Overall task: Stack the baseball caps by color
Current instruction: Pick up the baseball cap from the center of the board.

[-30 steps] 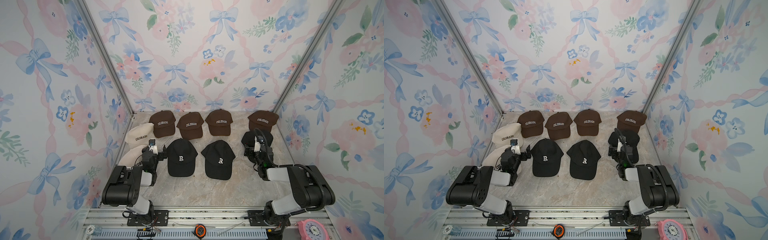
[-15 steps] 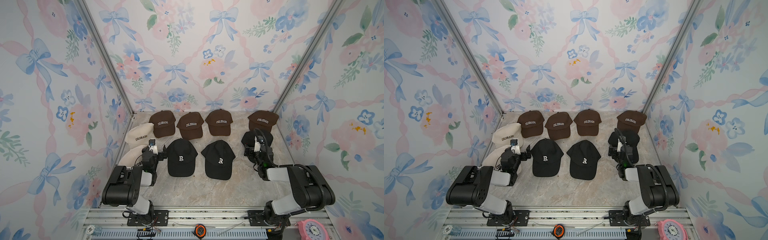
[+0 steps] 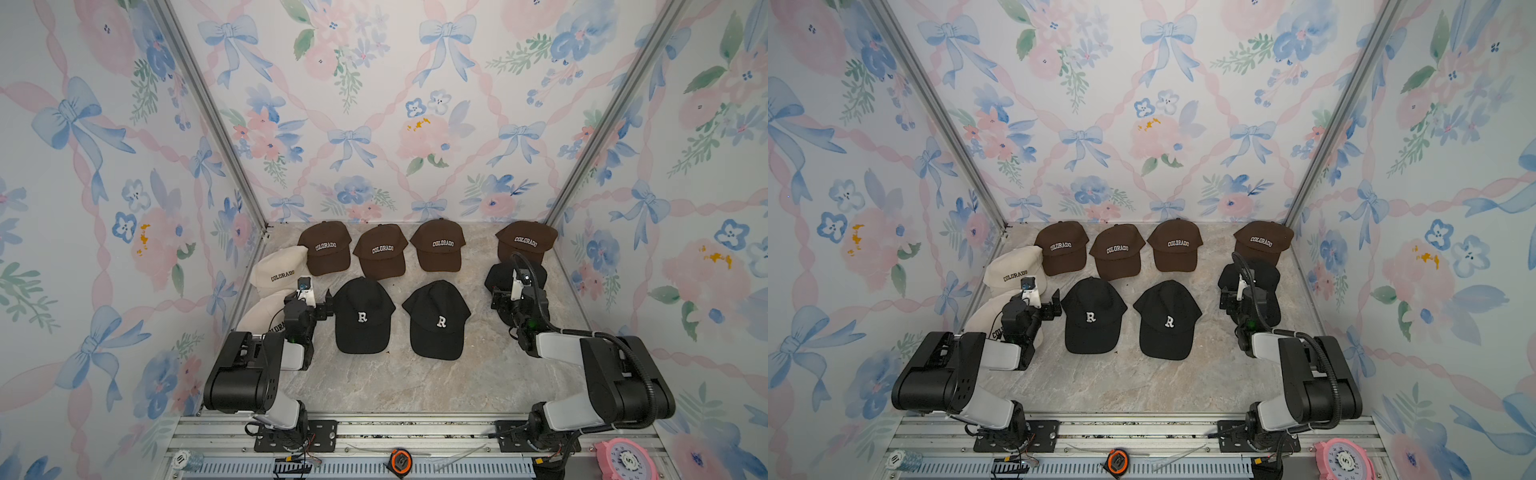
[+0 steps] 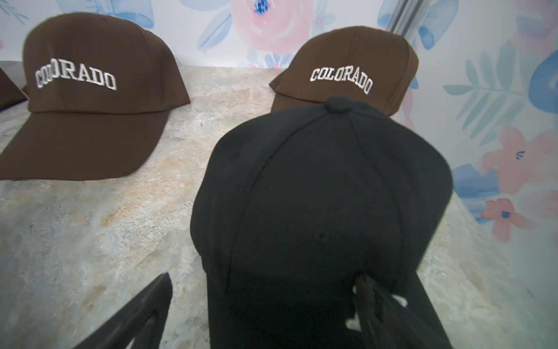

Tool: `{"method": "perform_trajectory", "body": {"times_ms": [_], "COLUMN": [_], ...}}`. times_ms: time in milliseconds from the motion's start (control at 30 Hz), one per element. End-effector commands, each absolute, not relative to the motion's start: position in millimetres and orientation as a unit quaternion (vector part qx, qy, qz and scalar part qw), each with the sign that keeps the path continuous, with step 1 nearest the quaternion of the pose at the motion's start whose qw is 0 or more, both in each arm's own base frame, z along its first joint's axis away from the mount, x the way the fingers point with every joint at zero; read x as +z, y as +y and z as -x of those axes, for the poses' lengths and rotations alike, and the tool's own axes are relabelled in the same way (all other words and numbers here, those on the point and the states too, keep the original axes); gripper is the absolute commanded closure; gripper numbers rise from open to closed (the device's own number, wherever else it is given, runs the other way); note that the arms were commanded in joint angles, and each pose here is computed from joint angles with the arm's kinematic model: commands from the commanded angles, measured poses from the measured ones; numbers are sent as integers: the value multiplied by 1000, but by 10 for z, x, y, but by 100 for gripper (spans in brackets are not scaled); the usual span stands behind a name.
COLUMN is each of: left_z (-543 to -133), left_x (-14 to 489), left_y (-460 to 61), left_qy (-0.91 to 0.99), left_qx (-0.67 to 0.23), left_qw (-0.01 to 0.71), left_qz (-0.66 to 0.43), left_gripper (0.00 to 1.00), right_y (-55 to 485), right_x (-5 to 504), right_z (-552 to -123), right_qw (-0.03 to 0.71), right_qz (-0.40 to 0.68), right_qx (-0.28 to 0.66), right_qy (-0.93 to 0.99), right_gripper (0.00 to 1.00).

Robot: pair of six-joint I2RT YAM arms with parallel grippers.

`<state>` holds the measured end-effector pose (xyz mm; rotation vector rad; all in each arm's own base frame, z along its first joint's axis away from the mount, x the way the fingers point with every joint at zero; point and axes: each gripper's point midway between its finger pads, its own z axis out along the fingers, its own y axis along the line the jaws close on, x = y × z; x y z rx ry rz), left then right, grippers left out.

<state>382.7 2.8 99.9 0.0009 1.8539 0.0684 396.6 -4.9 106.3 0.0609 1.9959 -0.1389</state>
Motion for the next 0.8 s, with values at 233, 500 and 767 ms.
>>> {"method": "perform_trajectory", "body": {"times_ms": [233,500,767], "left_z": [-3966,-3753,-3430], "left_x": [1421,1633,1681], "left_y": [-118,-615,-994], "left_qy": [816,823,841], "left_qx": [45,8,-84], "left_qw": [576,568,533], "left_qz": [19,14,33], "left_gripper": [6,8,9], "right_y": [10,215,509], "right_x": [1890,1920,1908], "right_z": [-3909,-3680,-3458], "right_qw": [502,416,388], "right_qz": [-115,-88,-57], "right_qx": [-56,-38,-14], "right_qy": [855,904,920], "right_gripper": [4,4,2]}}
